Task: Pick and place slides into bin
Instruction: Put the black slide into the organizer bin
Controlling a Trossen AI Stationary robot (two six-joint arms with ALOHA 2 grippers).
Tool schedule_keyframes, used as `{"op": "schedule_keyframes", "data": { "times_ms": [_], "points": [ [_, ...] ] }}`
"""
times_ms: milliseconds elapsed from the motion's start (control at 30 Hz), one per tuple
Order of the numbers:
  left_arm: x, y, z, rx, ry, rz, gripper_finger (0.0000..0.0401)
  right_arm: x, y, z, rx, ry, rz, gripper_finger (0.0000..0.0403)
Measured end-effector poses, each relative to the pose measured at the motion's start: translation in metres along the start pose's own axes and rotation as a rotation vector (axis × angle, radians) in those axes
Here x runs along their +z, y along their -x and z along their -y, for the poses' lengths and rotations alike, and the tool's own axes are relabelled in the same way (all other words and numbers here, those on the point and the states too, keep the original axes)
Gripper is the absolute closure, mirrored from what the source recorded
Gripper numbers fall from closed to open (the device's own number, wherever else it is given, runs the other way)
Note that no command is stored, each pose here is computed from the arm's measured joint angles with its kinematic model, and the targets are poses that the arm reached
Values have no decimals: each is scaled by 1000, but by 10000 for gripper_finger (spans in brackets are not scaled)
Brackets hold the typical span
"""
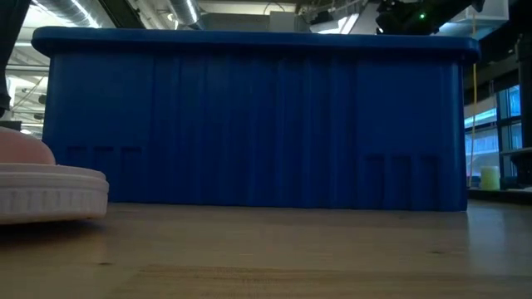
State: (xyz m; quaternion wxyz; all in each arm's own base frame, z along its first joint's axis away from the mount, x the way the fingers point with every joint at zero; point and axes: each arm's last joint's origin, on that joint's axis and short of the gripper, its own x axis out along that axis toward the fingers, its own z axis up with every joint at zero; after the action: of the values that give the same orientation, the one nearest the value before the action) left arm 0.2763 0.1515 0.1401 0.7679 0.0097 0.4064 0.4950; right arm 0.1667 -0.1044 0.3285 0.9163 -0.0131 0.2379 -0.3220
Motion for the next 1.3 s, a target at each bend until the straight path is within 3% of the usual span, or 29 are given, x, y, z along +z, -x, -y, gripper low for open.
{"op": "schedule_keyframes", "data": {
  "times_ms": [333,800,1300],
  "points": [
    [-6,2,1,10,-57,-57,243,-1,0,0,1,1,-5,152],
    [35,18,-11,82,-142,-155,243,-1,0,0,1,1,-6,152],
    [40,20,-13,54,-138,-174,243,-1,0,0,1,1,-7,152]
  ]
}}
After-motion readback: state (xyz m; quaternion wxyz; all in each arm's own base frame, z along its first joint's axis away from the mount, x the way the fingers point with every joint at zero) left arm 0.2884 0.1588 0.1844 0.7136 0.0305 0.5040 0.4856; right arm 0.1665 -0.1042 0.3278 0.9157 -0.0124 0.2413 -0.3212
